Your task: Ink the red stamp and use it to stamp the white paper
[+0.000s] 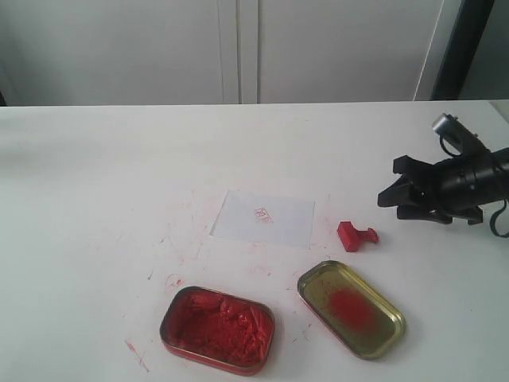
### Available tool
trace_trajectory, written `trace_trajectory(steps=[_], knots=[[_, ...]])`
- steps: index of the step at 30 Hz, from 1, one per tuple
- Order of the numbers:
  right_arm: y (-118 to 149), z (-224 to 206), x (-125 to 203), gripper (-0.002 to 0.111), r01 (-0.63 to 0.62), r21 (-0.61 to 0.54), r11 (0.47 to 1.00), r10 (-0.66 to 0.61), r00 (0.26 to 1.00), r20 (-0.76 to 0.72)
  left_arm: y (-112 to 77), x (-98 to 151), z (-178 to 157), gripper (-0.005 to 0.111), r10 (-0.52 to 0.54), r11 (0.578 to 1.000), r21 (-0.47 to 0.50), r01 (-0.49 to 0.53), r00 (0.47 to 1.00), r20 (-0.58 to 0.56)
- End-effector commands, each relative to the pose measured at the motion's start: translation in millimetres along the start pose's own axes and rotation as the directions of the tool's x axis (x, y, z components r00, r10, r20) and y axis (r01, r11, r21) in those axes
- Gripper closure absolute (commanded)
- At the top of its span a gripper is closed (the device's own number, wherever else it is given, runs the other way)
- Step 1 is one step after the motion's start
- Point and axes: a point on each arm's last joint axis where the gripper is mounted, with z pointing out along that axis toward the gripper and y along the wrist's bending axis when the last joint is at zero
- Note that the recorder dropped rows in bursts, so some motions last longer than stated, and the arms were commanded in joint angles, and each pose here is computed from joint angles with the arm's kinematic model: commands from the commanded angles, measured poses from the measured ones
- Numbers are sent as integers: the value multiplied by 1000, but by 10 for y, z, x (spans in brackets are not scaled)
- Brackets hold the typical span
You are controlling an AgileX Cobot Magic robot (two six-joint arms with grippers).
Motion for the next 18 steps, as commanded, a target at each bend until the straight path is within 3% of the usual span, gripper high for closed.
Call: trace_trajectory(steps=[1,5,18], knots=[[142,-227,-16,87,100,-2,995,-100,995,5,-4,25,7,107,-7,1000,3,7,1000,-10],[269,-386,7,108,163,3,987,-163,986,-20,-4,25,7,107,-7,1000,3,7,1000,-10],[500,-901,92,108,185,200,962,-178,983,-56,-4,25,7,107,-7,1000,3,7,1000,-10]])
